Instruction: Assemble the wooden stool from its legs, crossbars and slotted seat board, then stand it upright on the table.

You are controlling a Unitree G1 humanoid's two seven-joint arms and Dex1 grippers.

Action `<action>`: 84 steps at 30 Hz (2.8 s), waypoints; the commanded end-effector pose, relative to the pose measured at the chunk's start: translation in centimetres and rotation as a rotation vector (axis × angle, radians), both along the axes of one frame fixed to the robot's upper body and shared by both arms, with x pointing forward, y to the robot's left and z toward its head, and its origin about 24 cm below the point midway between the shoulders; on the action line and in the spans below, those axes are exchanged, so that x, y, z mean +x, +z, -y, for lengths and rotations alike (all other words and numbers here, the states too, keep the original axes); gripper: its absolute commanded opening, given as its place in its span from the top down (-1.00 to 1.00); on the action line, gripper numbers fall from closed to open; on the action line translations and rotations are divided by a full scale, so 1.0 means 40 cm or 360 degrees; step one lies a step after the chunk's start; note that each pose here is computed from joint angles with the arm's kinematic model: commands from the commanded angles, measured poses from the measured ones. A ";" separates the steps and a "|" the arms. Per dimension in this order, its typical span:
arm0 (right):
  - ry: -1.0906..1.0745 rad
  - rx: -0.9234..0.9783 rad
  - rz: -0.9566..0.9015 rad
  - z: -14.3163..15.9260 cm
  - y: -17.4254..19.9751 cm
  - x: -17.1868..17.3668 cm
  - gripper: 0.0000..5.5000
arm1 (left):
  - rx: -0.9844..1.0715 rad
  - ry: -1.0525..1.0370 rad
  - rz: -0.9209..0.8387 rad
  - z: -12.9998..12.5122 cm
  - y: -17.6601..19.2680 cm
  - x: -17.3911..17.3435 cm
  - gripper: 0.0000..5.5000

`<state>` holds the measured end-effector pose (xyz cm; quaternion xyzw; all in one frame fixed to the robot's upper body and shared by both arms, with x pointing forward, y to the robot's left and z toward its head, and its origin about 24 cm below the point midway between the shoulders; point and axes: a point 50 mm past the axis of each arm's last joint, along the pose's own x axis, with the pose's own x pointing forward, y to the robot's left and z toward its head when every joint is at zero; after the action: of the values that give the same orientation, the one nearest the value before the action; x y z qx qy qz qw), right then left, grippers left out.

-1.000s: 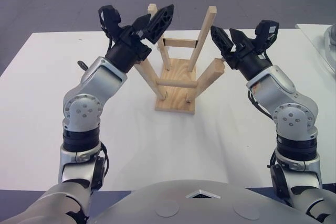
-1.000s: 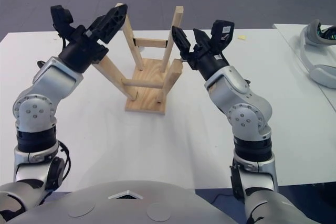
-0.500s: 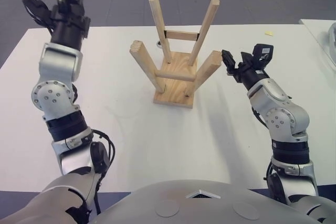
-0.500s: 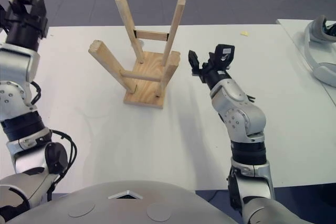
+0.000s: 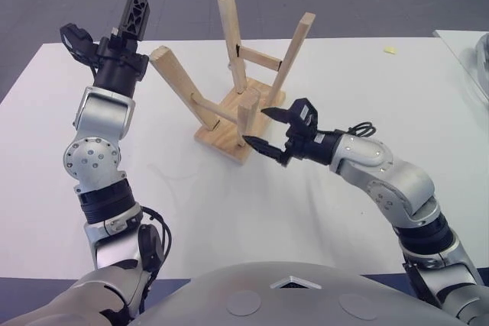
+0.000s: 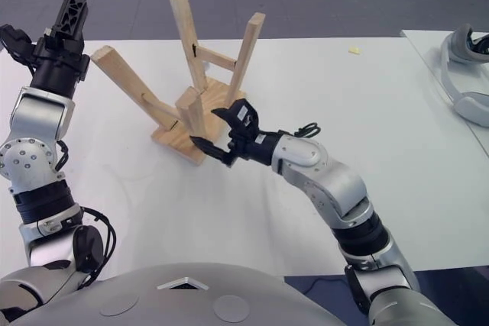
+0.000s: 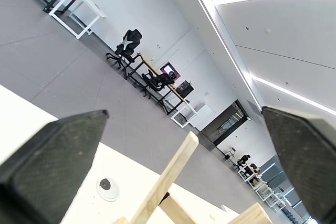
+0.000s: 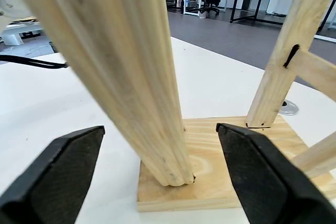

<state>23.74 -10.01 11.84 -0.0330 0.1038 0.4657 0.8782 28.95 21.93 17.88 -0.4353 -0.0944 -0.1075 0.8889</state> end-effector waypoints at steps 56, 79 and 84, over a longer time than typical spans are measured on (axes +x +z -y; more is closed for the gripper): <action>-0.0448 -0.0170 -0.0153 0.280 -0.071 0.295 -0.46 | 0.0563 0.0376 0.0409 -0.362 0.141 -0.081 -0.96; 0.0260 -0.0826 0.0018 0.120 -0.261 0.093 -0.46 | 0.1889 -0.0575 -0.0464 -0.003 -0.350 -0.067 -0.96; 0.0254 -0.0783 -0.0052 0.139 -0.234 0.049 -0.46 | 0.1823 -0.0569 -0.0356 0.059 -0.345 -0.029 -0.96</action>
<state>26.84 -16.53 3.48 -0.2678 0.2066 0.4700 0.8153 27.17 22.26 3.72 0.1138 0.1748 -0.1959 0.9582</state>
